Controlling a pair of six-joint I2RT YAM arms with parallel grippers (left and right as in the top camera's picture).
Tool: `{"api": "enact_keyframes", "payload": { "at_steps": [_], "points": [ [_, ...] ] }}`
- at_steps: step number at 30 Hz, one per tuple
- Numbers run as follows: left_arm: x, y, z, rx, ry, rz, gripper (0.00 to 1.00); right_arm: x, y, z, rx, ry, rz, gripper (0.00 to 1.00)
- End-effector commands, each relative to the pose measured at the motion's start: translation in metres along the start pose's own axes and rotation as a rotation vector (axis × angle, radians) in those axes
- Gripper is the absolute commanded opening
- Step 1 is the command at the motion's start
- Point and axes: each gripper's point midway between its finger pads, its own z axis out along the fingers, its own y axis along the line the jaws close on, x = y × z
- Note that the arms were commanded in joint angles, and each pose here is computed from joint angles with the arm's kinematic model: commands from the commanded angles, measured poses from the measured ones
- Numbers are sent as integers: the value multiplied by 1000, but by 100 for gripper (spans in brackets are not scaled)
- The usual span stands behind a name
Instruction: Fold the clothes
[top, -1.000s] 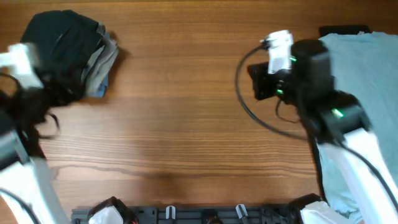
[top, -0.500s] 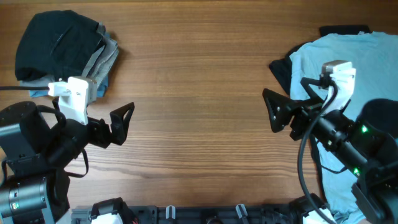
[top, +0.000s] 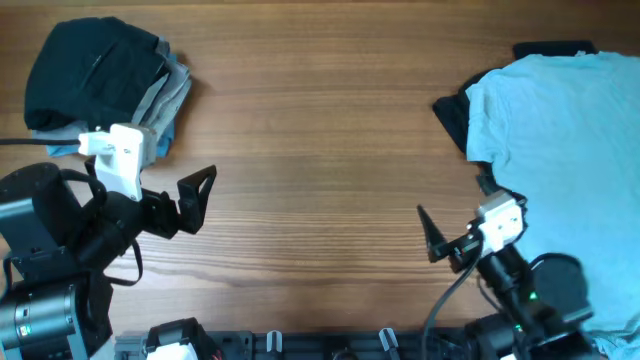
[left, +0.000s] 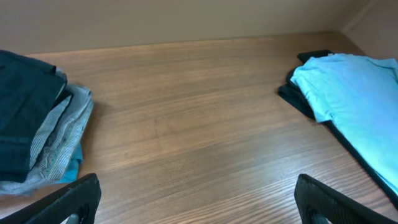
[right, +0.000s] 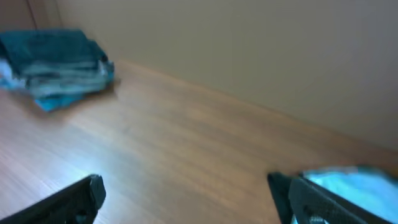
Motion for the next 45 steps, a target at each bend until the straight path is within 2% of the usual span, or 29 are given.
{"api": "enact_keyframes", "payload": {
  "at_steps": [1, 4, 8, 28, 29, 31, 34, 38, 41, 45],
  "points": [
    [-1, 0, 0, -2, -1, 24, 100, 32, 9, 7, -20, -80, 0, 100],
    [-1, 0, 0, -2, -1, 24, 100, 48, 17, 16, -50, -165, -17, 100],
    [-1, 0, 0, -2, -1, 24, 100, 70, 23, 30, -75, -197, -24, 100],
    [7, -1, 0, 1, 26, 8, 100, 69, 23, 30, -72, -208, -29, 100],
    [9, 4, -1, -33, 27, 11, 100, 69, 23, 30, -73, -208, -29, 100],
    [4, -3, -2, -26, -41, 65, 100, 69, 23, 30, -73, -208, -29, 100],
    [-4, -11, -1, -14, -251, 126, 100, 69, 23, 30, -73, -208, -29, 100],
    [27, -3, 7, -57, -419, 116, 100, 69, 23, 30, -73, -208, -29, 99],
    [65, 4, 27, -57, -464, 118, 100, 69, 23, 30, -72, -208, -29, 100],
    [98, 13, 43, -69, -511, 96, 100, 69, 23, 30, -73, -208, -29, 100]
  ]
}}
